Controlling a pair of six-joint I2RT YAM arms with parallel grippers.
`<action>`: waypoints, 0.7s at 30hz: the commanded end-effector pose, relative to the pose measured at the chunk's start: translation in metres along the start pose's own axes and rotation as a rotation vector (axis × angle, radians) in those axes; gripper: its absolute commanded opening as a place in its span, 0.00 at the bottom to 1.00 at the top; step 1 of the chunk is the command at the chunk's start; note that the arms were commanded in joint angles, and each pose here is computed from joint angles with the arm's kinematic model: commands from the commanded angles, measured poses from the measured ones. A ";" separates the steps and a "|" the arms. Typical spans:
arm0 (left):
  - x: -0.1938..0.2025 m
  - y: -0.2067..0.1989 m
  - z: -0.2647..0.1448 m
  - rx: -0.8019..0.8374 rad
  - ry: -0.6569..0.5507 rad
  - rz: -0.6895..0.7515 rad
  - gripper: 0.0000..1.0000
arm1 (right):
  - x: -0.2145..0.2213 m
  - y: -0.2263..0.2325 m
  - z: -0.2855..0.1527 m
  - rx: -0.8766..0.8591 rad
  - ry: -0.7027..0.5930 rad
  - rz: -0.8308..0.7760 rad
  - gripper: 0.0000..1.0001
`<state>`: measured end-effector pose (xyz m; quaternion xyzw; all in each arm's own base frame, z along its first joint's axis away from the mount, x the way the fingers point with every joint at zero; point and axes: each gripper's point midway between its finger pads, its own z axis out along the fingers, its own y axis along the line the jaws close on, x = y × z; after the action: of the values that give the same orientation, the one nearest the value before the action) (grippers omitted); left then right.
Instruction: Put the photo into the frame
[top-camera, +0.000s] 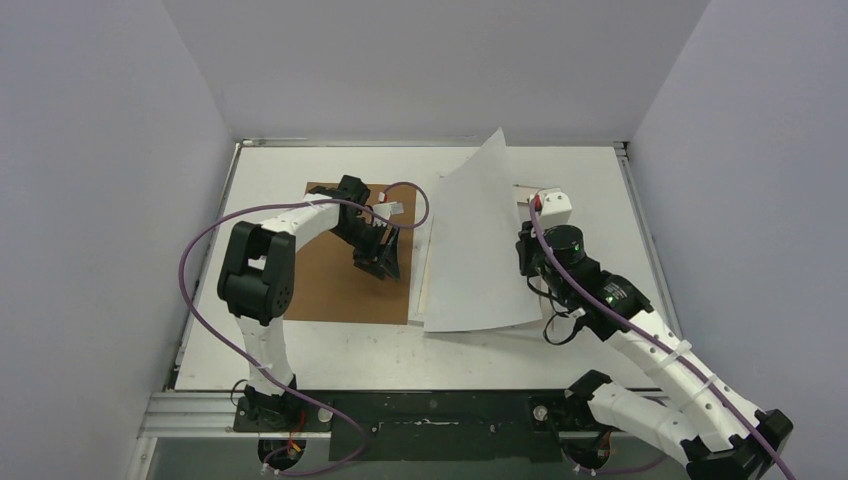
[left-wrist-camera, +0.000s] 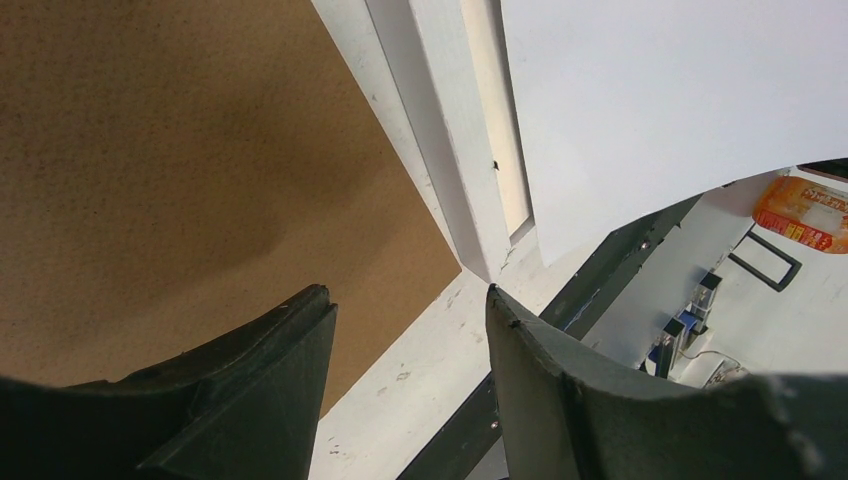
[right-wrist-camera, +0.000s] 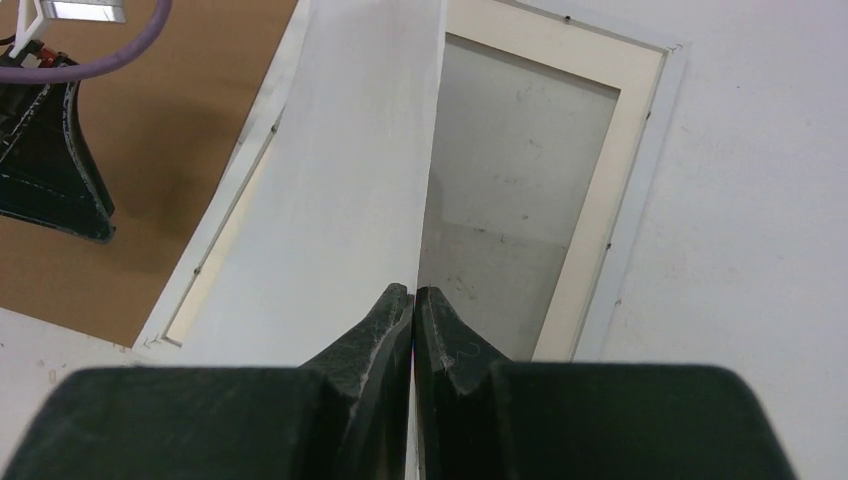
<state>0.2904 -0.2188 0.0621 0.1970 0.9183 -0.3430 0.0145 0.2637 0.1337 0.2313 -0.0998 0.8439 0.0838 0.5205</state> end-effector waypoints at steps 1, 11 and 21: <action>-0.018 -0.013 -0.017 0.019 -0.066 0.044 0.55 | -0.030 -0.003 0.002 0.032 -0.100 0.004 0.05; -0.018 -0.013 -0.019 0.021 -0.071 0.040 0.55 | -0.018 -0.022 0.020 0.166 -0.111 0.071 0.05; -0.019 -0.014 -0.021 0.020 -0.074 0.042 0.55 | -0.001 -0.022 0.035 0.131 -0.075 0.073 0.05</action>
<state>0.2924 -0.2161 0.0622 0.1919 0.9194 -0.3430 0.0157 0.2912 0.1166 0.2065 -0.0408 0.8449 0.0314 0.5325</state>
